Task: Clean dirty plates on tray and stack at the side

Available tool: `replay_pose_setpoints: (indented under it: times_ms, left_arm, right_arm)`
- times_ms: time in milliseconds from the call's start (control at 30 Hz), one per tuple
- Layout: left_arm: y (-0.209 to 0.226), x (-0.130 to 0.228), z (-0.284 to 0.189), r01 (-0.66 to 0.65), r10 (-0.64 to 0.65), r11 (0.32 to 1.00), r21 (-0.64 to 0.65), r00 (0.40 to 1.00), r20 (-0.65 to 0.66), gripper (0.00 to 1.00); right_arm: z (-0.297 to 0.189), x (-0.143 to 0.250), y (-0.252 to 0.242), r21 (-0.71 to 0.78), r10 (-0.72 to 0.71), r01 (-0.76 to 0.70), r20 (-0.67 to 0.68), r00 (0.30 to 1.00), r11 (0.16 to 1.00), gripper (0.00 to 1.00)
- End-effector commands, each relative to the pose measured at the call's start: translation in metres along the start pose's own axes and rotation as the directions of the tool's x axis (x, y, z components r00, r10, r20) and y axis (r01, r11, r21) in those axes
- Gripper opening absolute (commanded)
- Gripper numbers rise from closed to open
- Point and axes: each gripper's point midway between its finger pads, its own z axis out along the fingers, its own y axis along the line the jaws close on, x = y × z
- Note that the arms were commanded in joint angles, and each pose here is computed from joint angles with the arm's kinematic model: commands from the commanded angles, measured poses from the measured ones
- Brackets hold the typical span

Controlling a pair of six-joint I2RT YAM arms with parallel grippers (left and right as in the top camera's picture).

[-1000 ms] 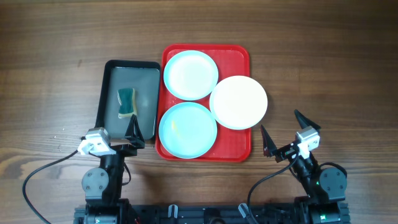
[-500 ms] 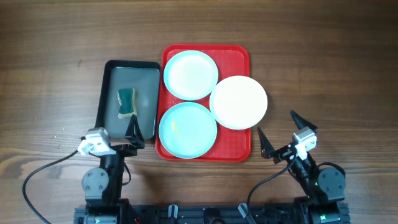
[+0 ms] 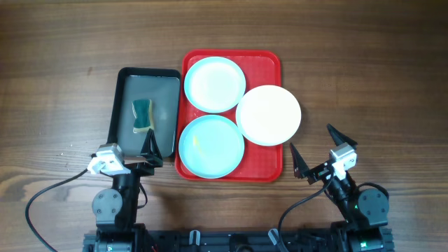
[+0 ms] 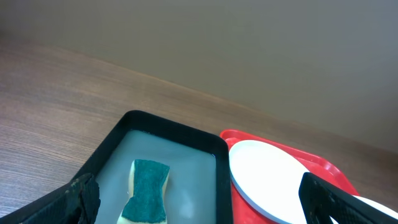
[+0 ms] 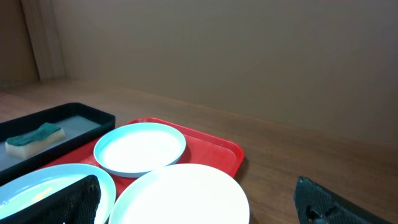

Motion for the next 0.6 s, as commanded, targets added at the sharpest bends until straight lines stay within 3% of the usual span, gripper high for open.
replay_pose_setpoints:
  times_ms: [0,300,567]
  left_arm:
    - [0.002,0.000,0.000,-0.020,0.021,1.000,-0.012,1.000,0.005,1.00]
    - [0.002,0.000,0.000,-0.020,0.021,1.000,-0.012,1.000,0.005,1.00]
    - [0.002,0.000,0.000,-0.020,0.021,1.000,-0.012,1.000,0.005,1.00]
  right_arm:
    - [0.000,0.000,0.003,-0.014,0.001,-0.001,0.002,1.000,1.000,1.00]
    - [0.000,0.000,0.003,-0.015,0.002,-0.002,0.000,1.000,1.000,1.00]
    - [-0.001,-0.001,0.019,-0.110,0.032,-0.031,0.005,0.999,0.993,1.00]
